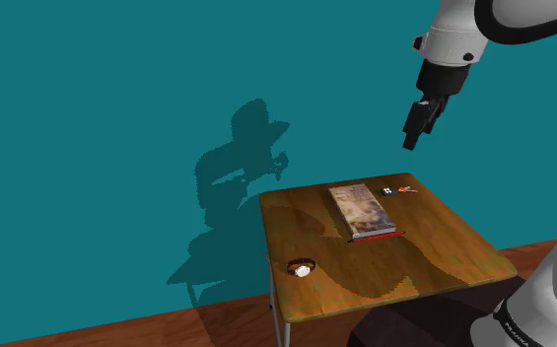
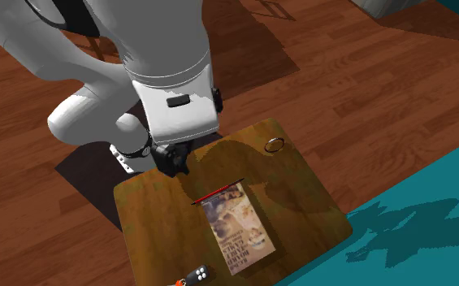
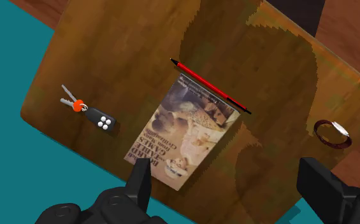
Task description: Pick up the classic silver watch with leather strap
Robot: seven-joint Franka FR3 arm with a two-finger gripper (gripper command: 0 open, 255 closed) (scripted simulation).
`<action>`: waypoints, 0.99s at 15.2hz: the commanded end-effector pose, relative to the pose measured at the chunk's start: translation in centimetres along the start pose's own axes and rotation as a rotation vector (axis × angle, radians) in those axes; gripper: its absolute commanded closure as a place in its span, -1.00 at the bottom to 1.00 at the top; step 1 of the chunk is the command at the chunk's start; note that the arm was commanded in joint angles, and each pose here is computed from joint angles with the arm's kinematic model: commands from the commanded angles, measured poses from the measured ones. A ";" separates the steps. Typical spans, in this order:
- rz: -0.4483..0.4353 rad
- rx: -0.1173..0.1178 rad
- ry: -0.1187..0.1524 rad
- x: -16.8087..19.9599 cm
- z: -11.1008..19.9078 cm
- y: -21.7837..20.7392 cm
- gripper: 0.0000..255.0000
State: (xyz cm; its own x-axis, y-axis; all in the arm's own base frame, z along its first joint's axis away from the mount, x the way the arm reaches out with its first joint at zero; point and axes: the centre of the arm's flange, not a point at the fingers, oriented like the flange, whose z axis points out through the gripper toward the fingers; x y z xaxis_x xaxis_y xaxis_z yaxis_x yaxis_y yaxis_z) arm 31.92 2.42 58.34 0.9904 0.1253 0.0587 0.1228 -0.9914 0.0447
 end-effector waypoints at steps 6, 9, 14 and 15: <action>-0.122 0.000 0.011 2.8 4.1 -4.2 -1.00; -0.194 0.000 0.018 4.3 6.6 -6.9 -1.00; -0.316 0.000 0.030 6.3 10.7 -11.5 -1.00; -0.340 0.000 0.032 6.6 11.5 -12.5 -1.00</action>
State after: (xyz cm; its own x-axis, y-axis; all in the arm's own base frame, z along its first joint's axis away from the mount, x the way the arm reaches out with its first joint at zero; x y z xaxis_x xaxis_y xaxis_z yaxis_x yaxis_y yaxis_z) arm 37.34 13.78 47.42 0.9016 0.4270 0.0689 0.4230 -0.9037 0.0661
